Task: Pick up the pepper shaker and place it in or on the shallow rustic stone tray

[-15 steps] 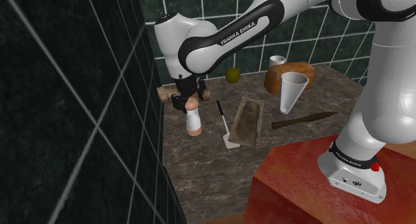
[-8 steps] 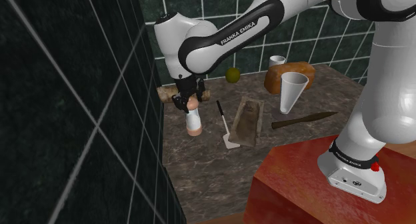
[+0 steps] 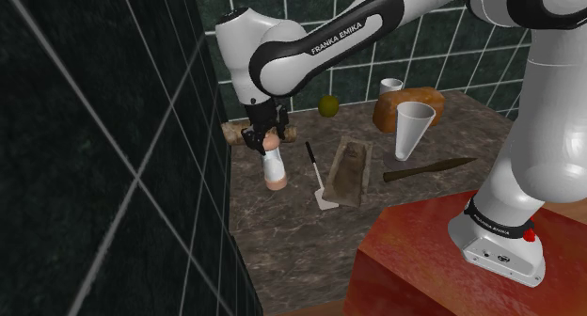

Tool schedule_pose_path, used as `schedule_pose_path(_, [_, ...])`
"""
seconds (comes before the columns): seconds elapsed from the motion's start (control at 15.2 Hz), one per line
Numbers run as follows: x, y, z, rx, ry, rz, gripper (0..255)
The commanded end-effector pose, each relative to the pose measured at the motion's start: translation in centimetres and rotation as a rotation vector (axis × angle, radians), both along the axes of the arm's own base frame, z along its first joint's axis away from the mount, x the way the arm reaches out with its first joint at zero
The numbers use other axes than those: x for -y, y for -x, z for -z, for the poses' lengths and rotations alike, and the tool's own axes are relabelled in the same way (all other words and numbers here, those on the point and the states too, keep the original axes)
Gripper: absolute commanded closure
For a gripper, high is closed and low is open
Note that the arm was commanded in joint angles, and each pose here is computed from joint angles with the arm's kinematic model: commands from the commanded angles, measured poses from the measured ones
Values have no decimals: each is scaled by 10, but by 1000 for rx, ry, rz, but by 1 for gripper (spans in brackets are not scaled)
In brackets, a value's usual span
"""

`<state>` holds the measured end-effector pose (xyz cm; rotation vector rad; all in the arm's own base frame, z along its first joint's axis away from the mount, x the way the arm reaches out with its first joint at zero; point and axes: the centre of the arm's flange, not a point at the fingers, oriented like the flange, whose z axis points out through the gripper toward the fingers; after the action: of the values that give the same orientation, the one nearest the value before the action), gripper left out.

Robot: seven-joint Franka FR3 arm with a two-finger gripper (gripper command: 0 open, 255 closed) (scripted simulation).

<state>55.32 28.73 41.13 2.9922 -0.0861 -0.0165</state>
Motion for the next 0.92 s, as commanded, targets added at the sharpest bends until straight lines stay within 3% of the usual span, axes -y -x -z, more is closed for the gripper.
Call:
schedule_pose_path(0.0, [0,1,-10,0,0,0,255])
schedule_pose_path(0.86, [0,1,-78,0,0,0,255])
